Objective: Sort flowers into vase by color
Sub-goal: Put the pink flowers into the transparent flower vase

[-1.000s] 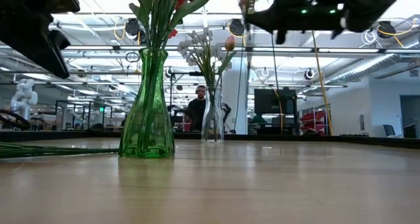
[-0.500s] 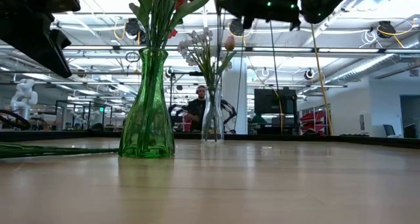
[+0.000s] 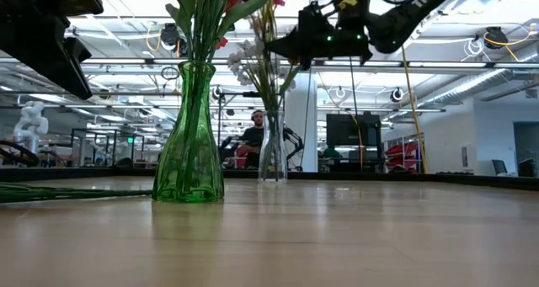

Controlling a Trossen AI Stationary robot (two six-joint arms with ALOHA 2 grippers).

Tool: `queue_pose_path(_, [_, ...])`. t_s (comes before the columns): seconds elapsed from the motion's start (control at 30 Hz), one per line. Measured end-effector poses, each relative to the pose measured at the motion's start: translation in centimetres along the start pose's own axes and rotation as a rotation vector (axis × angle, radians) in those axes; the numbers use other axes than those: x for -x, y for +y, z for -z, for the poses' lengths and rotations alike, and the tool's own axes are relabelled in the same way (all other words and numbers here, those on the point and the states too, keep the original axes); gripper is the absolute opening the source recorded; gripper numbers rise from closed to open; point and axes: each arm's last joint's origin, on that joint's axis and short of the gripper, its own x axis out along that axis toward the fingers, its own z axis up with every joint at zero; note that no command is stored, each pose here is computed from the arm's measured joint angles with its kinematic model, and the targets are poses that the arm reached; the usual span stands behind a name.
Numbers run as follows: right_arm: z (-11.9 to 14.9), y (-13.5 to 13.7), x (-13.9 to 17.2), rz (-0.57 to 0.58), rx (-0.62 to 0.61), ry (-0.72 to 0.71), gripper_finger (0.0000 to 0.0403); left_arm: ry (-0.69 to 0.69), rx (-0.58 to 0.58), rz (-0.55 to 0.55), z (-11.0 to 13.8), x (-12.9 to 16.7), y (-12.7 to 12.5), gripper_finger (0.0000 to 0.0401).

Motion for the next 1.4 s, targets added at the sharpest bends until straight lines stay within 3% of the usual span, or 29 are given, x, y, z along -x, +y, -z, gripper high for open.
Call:
queue_pose_path(0.3, [1.9, -0.2, -0.4, -0.002, -0.039, 0.089, 0.0, 0.001, 0.002, 0.002, 0.0, 0.0, 0.0, 0.0075])
queue_pose_path(0.53, [2.4, -0.5, -0.1, -0.082, -0.06, 0.126, 0.0, 0.001, 0.002, 0.002, 0.0, 0.0, 0.0, 0.0075])
queue_pose_path(0.87, [1.2, -0.3, 0.4, -0.115, -0.034, 0.093, 0.0, -0.001, 0.003, 0.003, 0.0, 0.0, 0.0, 0.0075])
queue_pose_path(1.2, [3.2, 0.1, 4.8, 0.0, -0.03, -0.146, 0.0, -0.014, 0.013, 0.015, -0.2, 0.0, -0.2, 0.0075])
queue_pose_path(1.4, [4.6, 0.5, 5.1, 0.035, -0.029, -0.08, 0.0, -0.021, 0.017, 0.017, -0.2, 0.0, -0.2, 0.0075])
